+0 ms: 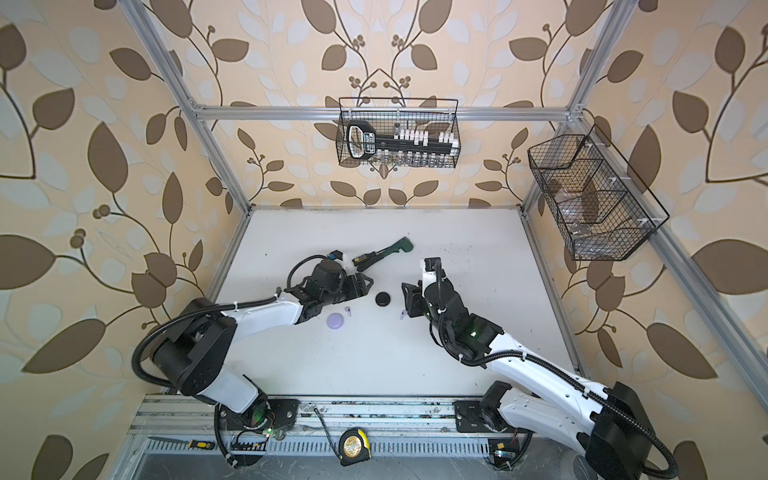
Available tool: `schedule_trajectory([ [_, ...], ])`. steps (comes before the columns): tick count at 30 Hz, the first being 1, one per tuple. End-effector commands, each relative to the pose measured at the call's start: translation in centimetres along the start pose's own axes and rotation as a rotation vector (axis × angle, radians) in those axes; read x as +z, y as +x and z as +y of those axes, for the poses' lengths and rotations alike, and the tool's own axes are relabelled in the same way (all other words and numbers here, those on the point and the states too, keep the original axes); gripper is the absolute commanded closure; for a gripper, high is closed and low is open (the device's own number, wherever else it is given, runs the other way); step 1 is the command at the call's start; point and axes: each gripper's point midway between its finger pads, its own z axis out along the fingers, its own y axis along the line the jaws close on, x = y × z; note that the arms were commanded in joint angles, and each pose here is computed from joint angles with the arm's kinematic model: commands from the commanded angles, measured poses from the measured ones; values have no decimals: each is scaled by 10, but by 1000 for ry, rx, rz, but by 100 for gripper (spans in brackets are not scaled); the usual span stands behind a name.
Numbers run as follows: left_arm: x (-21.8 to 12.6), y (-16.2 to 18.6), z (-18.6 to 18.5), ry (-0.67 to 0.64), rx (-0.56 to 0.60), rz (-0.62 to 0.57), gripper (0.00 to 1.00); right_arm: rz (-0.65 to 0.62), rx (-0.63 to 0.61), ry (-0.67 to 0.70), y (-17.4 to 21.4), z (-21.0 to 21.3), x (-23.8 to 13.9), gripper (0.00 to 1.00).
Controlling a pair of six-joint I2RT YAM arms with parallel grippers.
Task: Insert the wireless bluetooth earbuds into the charging case
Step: 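Move the open right gripper over the lavender case while the left gripper withdraws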
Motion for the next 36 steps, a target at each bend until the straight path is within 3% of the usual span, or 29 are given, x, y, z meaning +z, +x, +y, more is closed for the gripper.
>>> schedule_trajectory([
  [1, -34, -30, 13, -100, 65, -166, 18, -43, -79, -95, -2, 23, -1, 50],
  [6, -91, -58, 54, -302, 38, -428, 1, -26, -234, -313, 14, 77, 4, 46],
  [9, -122, -64, 71, -340, -2, -558, 1, 55, -301, -395, 35, 100, 14, 42],
  [13, -146, -66, 77, -330, -38, -644, 1, 184, -333, -459, 66, 120, 28, 36],
  [17, -160, -62, 97, -397, -125, -689, 1, 286, -368, -427, 92, 126, 50, 32],
  [20, -159, -60, 102, -342, -158, -721, 1, 358, -399, -374, 109, 125, 69, 30],
  [27, -156, -55, 124, -348, -274, -711, 1, 478, -454, -370, 139, 142, 95, 29],
  [30, -151, -56, 130, -366, -286, -693, 1, 535, -479, -407, 155, 156, 100, 27],
  [36, -149, -57, 134, -430, -292, -656, 1, 601, -548, -352, 173, 163, 123, 22],
])
